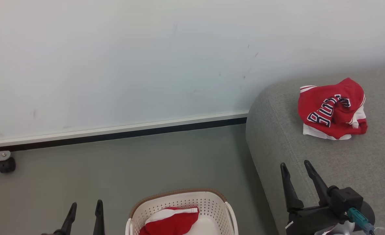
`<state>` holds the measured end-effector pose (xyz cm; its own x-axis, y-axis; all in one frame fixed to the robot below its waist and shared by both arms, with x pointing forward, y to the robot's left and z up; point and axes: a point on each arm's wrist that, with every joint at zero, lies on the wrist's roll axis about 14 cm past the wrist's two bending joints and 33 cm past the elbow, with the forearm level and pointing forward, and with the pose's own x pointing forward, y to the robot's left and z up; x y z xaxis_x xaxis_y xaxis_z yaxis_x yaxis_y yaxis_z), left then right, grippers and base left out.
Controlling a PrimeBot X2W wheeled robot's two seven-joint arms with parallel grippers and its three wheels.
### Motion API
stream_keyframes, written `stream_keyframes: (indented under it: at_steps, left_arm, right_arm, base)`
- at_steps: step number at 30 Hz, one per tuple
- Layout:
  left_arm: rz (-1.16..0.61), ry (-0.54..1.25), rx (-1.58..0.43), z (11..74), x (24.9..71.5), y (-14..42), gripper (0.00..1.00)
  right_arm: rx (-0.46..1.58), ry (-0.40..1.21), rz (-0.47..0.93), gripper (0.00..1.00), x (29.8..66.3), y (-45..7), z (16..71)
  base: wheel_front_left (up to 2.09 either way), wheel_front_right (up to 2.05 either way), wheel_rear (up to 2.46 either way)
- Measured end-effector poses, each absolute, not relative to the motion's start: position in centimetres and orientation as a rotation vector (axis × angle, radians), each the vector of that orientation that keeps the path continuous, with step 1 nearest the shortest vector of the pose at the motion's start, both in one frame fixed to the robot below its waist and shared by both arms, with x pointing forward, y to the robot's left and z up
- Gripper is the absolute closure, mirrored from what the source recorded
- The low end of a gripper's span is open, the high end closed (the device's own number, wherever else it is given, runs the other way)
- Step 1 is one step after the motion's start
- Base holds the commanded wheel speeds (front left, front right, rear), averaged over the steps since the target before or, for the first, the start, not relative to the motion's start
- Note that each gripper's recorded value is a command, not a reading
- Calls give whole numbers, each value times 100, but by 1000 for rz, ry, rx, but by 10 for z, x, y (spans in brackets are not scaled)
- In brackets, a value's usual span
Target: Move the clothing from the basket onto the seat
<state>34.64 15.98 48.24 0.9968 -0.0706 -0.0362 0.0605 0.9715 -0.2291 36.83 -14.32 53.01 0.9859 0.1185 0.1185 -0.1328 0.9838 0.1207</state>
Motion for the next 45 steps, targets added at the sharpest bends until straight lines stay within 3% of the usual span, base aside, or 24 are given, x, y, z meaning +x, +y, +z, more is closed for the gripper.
stream_keyframes:
  at_steps: [45]
  left_arm:
    - [-41,68,-202,472,343,161,0]
  right_arm:
    - [121,-156,79,0,370,-159,540]
  base:
    - [0,0,0]
